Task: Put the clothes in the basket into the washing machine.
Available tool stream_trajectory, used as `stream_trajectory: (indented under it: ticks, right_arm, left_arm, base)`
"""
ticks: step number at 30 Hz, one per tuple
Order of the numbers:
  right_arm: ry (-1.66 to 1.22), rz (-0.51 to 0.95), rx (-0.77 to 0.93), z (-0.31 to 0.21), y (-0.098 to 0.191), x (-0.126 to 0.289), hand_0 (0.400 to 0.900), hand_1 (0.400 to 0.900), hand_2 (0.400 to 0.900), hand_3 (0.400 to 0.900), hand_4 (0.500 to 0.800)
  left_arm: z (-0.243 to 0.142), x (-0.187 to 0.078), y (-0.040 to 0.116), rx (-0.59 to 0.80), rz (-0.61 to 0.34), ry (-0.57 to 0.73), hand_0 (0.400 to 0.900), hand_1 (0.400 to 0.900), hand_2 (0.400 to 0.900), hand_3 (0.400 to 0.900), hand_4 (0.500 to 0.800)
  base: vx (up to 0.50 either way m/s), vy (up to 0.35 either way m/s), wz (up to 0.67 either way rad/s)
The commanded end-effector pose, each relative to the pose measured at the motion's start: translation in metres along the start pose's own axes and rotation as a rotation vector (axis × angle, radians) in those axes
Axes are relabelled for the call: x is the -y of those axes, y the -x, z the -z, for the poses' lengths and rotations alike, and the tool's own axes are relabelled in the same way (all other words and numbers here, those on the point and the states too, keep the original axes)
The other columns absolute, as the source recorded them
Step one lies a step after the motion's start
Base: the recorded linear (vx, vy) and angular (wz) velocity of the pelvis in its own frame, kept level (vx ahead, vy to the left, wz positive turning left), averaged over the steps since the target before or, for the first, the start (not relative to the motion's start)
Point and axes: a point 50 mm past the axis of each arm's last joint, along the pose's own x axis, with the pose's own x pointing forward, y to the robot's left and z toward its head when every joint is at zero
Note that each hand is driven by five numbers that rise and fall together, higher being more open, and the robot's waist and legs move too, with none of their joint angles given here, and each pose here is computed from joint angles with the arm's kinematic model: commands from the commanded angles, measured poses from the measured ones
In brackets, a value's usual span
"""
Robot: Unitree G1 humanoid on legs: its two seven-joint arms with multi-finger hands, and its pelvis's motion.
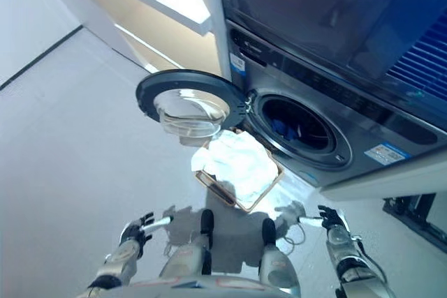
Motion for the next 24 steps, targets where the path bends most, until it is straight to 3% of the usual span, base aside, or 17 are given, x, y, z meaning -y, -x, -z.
stream_trajectory:
  ticks: [1,7,10,24]
  right_arm:
    - [0.046,0.025,-0.067,0.026,0.003,0.011,0.900,0.900,0.900,0.900,0.800]
    - [-0.073,0.012,-0.340,0.089,0.021,-0.010,0.900,0.900,0.900,0.900,0.800]
    - [-0.092,0.005,-0.375,0.096,0.025,-0.013,0.900,0.900,0.900,0.900,0.800]
    - [-0.082,-0.024,-0.325,0.076,0.018,-0.019,0.900,0.900,0.900,0.900,0.800]
  left_arm:
    - [0.016,-0.021,-0.001,-0.075,-0.063,-0.149,0.900,0.900,0.900,0.900,0.800]
    - [0.040,-0.023,0.002,-0.222,-0.051,-0.258,0.900,0.900,0.900,0.900,0.800]
    - [0.046,-0.024,0.004,-0.248,-0.043,-0.285,0.900,0.900,0.900,0.900,0.800]
    - [0.041,-0.019,0.002,-0.215,-0.016,-0.313,0.900,0.900,0.900,0.900,0.800]
  base:
    - [0.032,0.015,-0.06]
    - [0.037,0.001,-0.10]
    - [0.017,0.002,-0.04]
    - [0.002,0.001,-0.03]
